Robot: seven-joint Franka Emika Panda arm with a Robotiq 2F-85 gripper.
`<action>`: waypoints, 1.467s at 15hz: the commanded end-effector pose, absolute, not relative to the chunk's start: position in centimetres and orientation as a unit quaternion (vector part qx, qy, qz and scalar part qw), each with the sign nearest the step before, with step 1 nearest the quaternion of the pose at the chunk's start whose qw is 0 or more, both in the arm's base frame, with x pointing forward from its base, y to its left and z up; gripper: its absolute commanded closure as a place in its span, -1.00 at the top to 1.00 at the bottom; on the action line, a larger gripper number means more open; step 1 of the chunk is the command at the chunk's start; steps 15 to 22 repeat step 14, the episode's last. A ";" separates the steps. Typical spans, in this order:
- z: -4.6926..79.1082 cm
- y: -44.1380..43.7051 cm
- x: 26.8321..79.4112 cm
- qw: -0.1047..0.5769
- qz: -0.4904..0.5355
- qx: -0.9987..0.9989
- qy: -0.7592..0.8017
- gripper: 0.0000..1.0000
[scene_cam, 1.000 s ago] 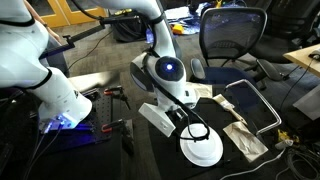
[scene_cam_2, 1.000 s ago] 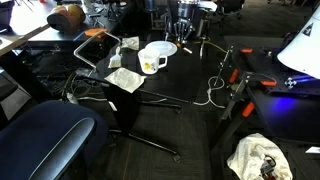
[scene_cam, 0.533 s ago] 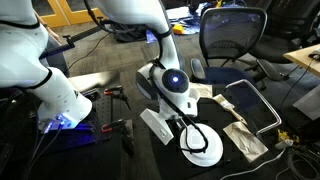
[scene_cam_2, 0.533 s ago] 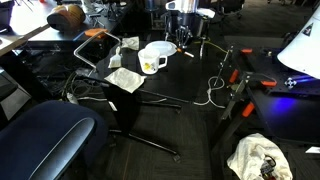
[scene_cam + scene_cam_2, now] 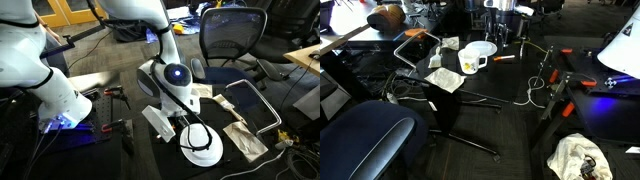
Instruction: Pick the marker from the cup and put it on the table
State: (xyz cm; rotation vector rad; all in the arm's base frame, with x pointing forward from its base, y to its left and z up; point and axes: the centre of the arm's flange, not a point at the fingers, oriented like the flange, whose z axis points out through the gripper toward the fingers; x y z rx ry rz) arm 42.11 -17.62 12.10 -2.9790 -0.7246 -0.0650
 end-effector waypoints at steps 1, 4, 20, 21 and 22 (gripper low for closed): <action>16.8 -16.5 41.2 0.013 -0.033 -0.971 -0.236 0.99; 19.1 -15.9 40.5 0.001 -0.046 -0.969 -0.244 1.00; 20.3 -15.5 40.6 -0.003 -0.063 -0.962 -0.266 1.00; 20.3 -15.5 40.6 -0.003 -0.063 -0.962 -0.266 1.00; 20.3 -15.5 40.6 -0.003 -0.063 -0.962 -0.266 1.00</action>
